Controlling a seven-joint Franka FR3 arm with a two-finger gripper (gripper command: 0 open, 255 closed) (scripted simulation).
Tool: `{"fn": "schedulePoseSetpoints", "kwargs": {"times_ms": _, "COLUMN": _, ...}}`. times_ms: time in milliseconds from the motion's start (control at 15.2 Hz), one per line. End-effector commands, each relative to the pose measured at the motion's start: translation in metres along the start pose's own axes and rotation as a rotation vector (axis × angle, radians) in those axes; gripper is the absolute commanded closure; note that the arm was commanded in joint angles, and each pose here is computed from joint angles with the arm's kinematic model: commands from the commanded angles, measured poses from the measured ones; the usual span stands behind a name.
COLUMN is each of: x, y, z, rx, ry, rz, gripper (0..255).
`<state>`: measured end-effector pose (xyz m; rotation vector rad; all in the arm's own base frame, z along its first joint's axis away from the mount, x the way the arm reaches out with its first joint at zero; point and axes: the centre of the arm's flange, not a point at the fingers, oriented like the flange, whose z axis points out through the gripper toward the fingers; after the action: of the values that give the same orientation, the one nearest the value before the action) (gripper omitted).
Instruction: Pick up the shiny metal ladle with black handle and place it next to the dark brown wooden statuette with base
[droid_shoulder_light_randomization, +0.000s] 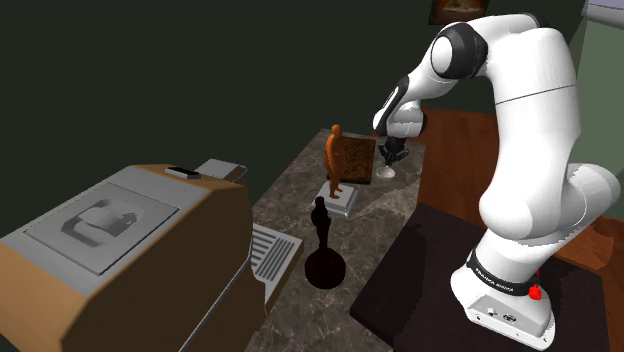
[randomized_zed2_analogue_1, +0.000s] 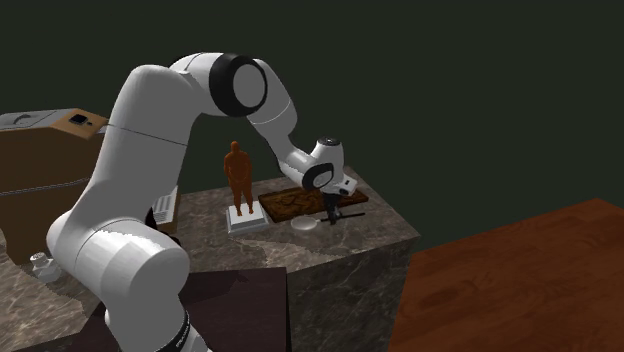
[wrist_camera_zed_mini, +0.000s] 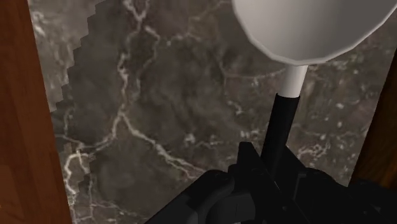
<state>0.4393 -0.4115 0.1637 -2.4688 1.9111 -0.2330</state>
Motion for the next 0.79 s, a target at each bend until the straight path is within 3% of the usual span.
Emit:
{"fn": "schedulePoseSetpoints", "kwargs": {"times_ms": 0, "x": 0.002, "y": -0.001, "z": -0.011, "rx": 0.0, "ry": 0.0, "rz": 0.0, "gripper": 255}}
{"fn": "schedulePoseSetpoints", "kwargs": {"times_ms": 726, "x": 0.008, "y": -0.006, "z": -0.069, "rx": 0.0, "ry": 0.0, "rz": 0.0, "gripper": 255}}
